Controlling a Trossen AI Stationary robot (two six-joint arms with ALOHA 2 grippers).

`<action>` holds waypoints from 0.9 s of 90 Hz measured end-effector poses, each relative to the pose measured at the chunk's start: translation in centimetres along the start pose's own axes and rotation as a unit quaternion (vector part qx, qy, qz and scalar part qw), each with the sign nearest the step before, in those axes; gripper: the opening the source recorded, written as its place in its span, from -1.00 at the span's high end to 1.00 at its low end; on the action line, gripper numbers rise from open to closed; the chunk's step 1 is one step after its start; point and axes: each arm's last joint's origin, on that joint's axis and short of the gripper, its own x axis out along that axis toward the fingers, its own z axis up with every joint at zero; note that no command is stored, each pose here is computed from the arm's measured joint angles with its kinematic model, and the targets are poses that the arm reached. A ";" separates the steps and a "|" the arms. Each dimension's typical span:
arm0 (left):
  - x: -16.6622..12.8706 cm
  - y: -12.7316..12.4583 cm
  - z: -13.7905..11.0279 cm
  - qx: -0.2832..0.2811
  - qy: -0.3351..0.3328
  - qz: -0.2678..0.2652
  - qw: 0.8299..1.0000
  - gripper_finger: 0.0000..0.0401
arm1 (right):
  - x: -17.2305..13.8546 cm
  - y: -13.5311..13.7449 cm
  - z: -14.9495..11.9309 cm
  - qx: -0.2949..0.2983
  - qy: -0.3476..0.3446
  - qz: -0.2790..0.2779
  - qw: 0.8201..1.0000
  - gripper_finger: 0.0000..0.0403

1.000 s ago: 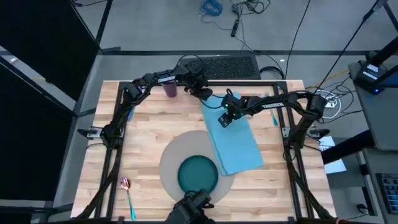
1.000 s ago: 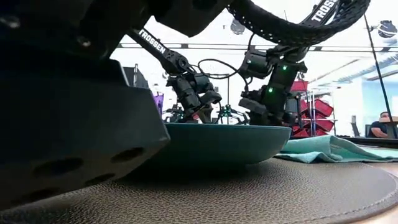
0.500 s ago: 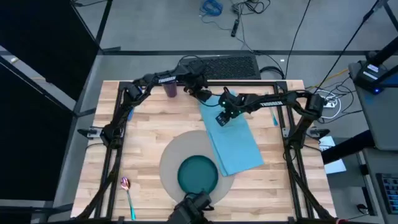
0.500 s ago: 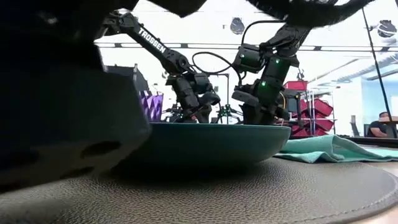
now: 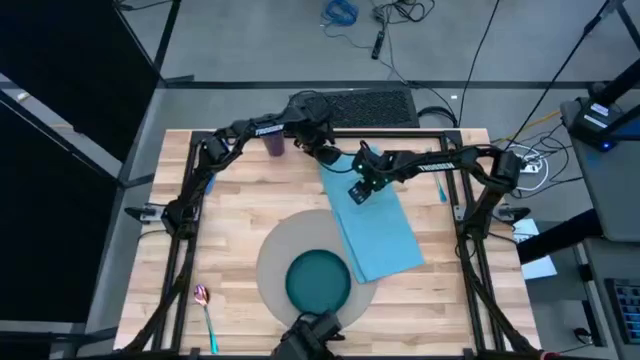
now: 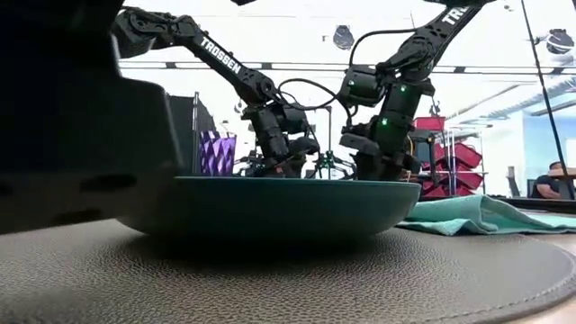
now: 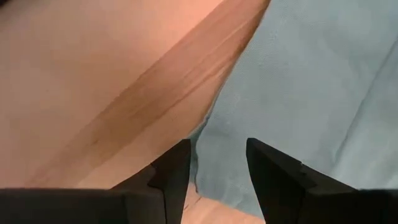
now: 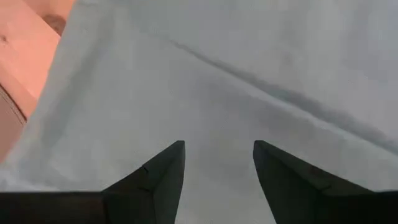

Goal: Set table place
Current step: Fold the blue table napkin

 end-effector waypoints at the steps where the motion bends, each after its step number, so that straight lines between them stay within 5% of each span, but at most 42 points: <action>1: 0.0 0.0 0.0 0.002 0.000 0.001 1.000 0.28 | 0.0 0.0 0.0 0.000 0.000 0.000 1.000 0.09; 31: -0.7 -0.5 -0.2 0.038 -0.008 0.052 0.998 0.28 | 0.0 -0.1 -0.2 -0.008 0.010 -0.005 1.000 0.09; 81: -0.9 0.0 -0.4 0.000 0.012 0.019 1.000 0.28 | -0.1 -0.2 -0.6 -0.009 0.028 -0.013 0.999 0.09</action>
